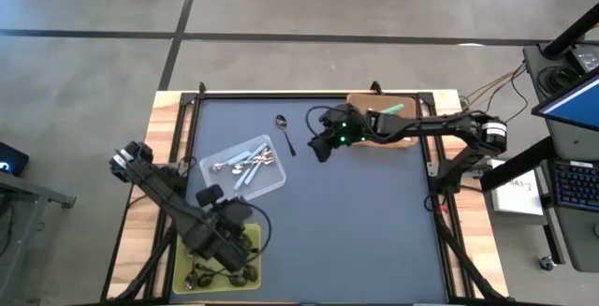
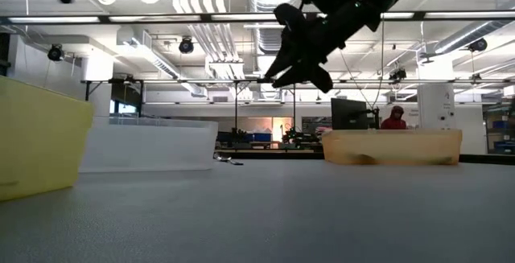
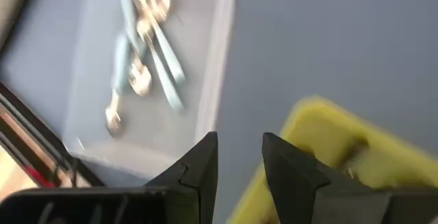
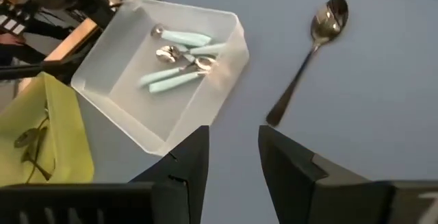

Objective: Sort silverware by color (type)
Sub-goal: Put the black spoon into the yellow bin

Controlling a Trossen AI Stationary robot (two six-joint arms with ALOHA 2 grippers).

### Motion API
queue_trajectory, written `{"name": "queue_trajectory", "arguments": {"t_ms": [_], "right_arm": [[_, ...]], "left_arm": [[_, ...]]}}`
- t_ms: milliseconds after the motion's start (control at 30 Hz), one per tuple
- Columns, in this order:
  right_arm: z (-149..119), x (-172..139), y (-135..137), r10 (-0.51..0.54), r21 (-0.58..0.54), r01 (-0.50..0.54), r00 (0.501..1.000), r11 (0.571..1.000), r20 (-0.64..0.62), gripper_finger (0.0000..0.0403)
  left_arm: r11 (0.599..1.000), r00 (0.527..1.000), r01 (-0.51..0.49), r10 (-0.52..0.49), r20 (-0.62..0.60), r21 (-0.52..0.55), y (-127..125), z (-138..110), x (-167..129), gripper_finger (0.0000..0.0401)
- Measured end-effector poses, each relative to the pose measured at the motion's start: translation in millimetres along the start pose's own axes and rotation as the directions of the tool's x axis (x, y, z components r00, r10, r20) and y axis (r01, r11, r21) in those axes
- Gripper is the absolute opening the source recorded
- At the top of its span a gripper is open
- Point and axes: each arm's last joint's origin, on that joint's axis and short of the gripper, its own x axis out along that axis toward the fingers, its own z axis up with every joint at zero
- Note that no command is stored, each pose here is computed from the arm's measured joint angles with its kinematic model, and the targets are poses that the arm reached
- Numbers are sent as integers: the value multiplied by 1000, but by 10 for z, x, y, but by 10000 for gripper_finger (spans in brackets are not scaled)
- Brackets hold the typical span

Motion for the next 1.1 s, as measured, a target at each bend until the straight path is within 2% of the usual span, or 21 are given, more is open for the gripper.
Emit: {"name": "queue_trajectory", "arguments": {"t_ms": [167,367,433,500,600,867,967,1033,1100], "right_arm": [[110,-125,87,-22,-30,21,999,999,-32,126],[214,-321,134,-188,-141,173,977,975,-103,127],[223,-368,136,-233,-171,210,963,963,-132,126],[244,-409,147,-265,-199,234,953,952,-145,125],[256,-461,151,-312,-234,271,936,934,-161,128],[226,-502,125,-354,-296,288,914,911,-198,132],[212,-509,113,-362,-316,287,907,905,-215,130],[200,-515,105,-370,-318,290,901,903,-227,130],[181,-524,94,-381,-330,292,891,898,-247,132]], "left_arm": [[996,988,-93,94,126,-11,92,136,127,98],[977,975,-203,208,77,-67,280,305,526,98],[984,985,-170,172,33,-57,311,397,684,98],[996,997,-82,82,-13,-33,313,513,855,98],[996,1000,3,-3,-5,-84,348,698,1064,98],[945,999,-44,39,-20,-323,725,1052,1344,97],[933,995,-2,-35,-97,-361,844,1101,1531,97],[919,989,50,-99,-107,-392,874,1114,1655,97],[911,988,57,-111,-112,-408,889,1093,1725,97]]}}
